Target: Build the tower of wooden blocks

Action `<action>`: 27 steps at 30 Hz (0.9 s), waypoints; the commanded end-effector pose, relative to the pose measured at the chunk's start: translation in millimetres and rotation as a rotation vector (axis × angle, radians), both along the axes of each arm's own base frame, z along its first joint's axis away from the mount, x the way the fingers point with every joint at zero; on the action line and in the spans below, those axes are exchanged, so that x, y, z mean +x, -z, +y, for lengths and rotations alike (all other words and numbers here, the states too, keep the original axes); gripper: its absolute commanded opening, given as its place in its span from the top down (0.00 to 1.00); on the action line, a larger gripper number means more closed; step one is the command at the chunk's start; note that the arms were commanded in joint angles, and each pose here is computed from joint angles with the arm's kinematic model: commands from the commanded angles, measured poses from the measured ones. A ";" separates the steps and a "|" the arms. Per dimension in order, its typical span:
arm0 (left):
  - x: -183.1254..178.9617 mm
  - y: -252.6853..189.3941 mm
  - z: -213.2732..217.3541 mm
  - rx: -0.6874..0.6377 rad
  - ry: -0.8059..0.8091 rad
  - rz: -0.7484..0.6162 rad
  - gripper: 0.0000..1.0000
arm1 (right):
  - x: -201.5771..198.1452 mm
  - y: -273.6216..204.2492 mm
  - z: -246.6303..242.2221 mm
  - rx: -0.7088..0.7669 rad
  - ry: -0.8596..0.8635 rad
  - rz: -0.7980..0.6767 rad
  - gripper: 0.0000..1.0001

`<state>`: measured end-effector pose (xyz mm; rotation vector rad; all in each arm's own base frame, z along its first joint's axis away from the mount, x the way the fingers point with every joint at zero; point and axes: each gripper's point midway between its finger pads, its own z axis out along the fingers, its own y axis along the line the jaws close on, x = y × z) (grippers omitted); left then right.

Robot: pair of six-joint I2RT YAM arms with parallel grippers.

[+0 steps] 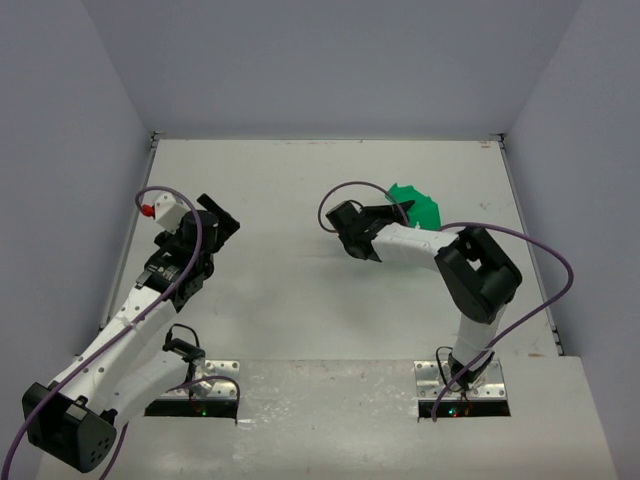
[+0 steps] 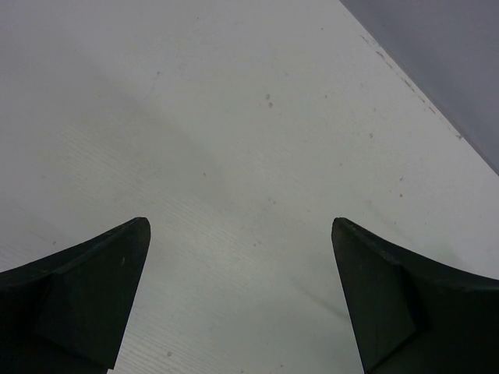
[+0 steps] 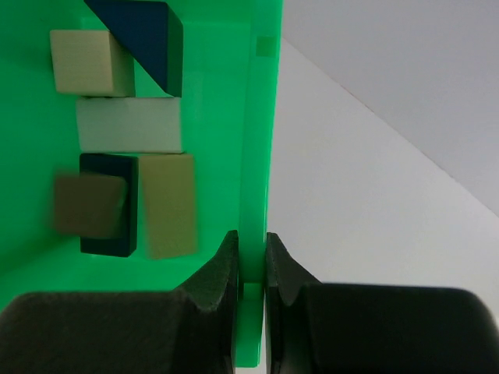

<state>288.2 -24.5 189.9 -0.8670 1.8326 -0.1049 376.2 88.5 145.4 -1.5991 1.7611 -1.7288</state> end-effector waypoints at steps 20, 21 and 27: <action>4.2 -13.1 -5.8 -0.034 0.023 -0.048 0.00 | -24.6 31.5 49.0 -0.168 -0.095 0.103 1.00; 4.3 -13.1 -6.0 -0.034 0.024 -0.048 0.00 | -24.6 30.8 49.1 -0.158 -0.094 0.101 1.00; 5.0 -12.9 -7.8 -0.037 0.034 -0.048 0.00 | -21.6 10.1 53.8 0.035 -0.072 0.060 1.00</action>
